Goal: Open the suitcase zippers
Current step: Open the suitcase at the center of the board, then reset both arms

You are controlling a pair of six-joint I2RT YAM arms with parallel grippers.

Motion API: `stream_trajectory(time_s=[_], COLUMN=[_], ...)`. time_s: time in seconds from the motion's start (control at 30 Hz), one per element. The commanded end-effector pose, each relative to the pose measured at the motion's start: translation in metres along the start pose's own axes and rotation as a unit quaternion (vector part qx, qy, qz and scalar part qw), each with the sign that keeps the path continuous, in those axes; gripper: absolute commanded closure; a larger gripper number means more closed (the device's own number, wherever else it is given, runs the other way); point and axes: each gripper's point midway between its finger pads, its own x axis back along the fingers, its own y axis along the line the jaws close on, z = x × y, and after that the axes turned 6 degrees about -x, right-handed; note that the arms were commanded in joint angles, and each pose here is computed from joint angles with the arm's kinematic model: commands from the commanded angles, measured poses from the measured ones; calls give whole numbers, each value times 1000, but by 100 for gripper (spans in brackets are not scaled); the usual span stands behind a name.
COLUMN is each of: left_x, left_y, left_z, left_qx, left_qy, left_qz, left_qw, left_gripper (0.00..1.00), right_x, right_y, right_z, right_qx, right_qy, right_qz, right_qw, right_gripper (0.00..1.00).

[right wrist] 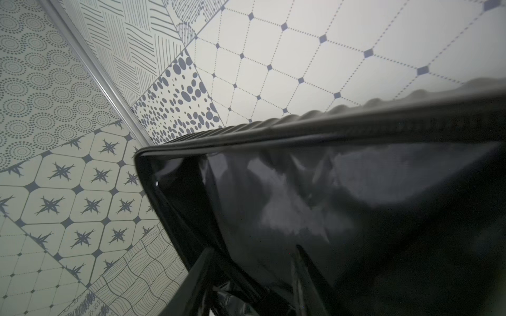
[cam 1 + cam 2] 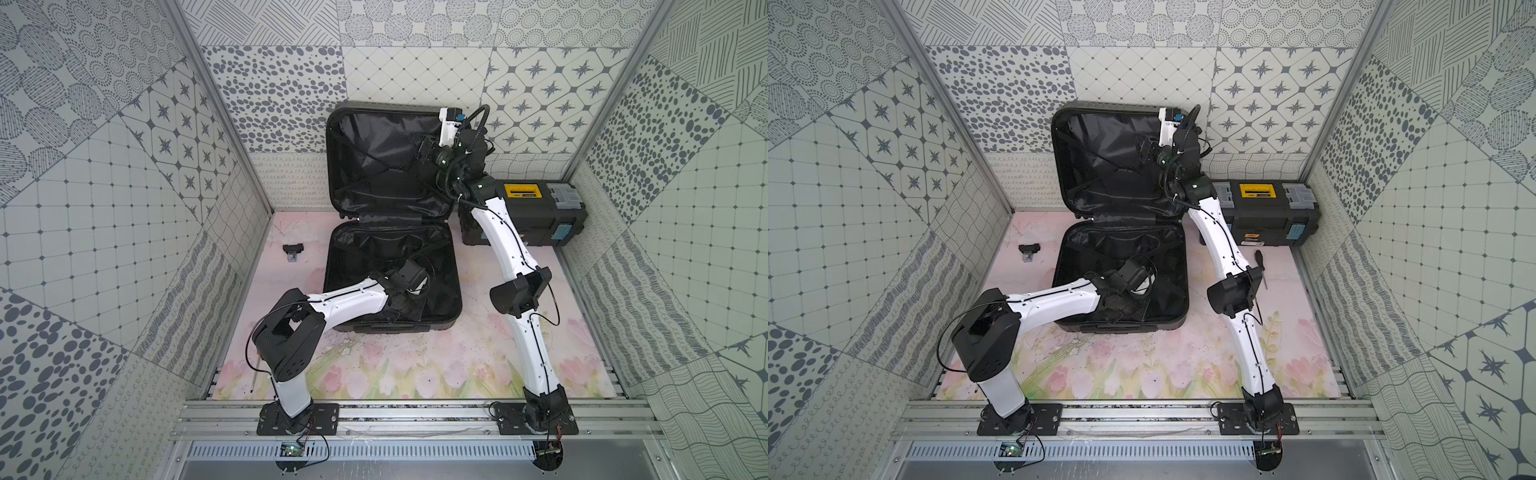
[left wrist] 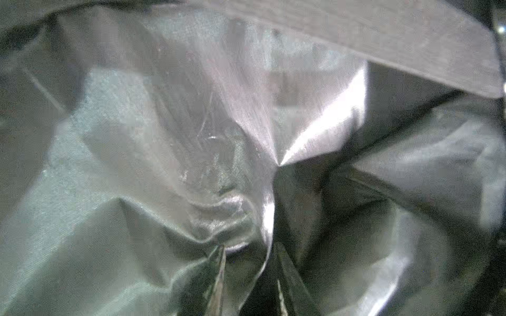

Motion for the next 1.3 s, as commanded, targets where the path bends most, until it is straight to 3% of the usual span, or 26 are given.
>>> stream_trajectory(time_s=[0.0, 0.17, 0.27, 0.3, 0.33, 0.37, 0.5, 0.53, 0.57, 0.6, 0.73, 0.8, 0.93, 1.03, 1.07, 1.17, 1.2, 1.27], left_x=[-4, -2, 11, 19, 28, 42, 99, 118, 137, 152, 216, 252, 311, 320, 313, 260, 254, 231], left_y=[25, 33, 33, 32, 30, 27, 9, 8, 9, 11, 60, 99, 172, 211, 227, 265, 281, 306], left_z=[33, 18, -1, -9, -17, -28, -60, -67, -74, -78, -86, -80, -41, -15, -6, 16, 29, 53], left_qx=[-5, 2, 3, 0, -7, -18, -62, -67, -73, -81, -36, 12, 60, 53, 58, 19, 57, 115], left_qy=[64, 47, 16, 1, -13, -34, -102, -125, -151, -174, -280, -344, -456, -495, -486, -412, -409, -402], left_qz=[-58, -62, -57, -56, -57, -56, -34, -36, -43, -46, -99, -169, -353, -420, -443, -463, -469, -437], left_qw=[996, 997, 998, 998, 998, 998, 992, 989, 985, 980, 954, 924, 814, 759, 751, 785, 781, 796], left_gripper=[70, 70, 70, 68, 66, 64, 57, 51, 32, 2, 1, 1, 1, 1, 1, 1, 1, 1], right_x=[12, 29, 43, 48, 54, 62, 94, 103, 118, 131, 199, 232, 297, 331, 345, 376, 386, 402], right_y=[32, 53, 61, 62, 62, 63, 69, 67, 69, 70, 63, 39, -22, -82, -101, -144, -156, -179], right_z=[-17, -13, -8, -6, -6, -9, -7, -2, -7, -11, -20, -5, 28, 51, 56, 73, 78, 88], right_qx=[39, 49, 85, 93, 95, 97, 111, 119, 124, 126, 122, 119, 166, 178, 174, 179, 172, 148], right_qy=[-5, 36, 59, 67, 72, 75, 81, 79, 62, 47, -24, -51, -86, -46, -44, -49, -54, -49], right_qz=[-41, -55, -23, -10, -1, 6, 28, 35, 42, 47, 88, 137, 265, 375, 407, 445, 457, 467], right_qw=[998, 997, 994, 993, 993, 992, 990, 989, 989, 990, 988, 982, 946, 909, 896, 876, 871, 870], right_gripper=[51, 49, 46, 40, 5, 1, 1, 1, 1, 1, 1, 1, 1, 1, 1, 1, 1, 1])
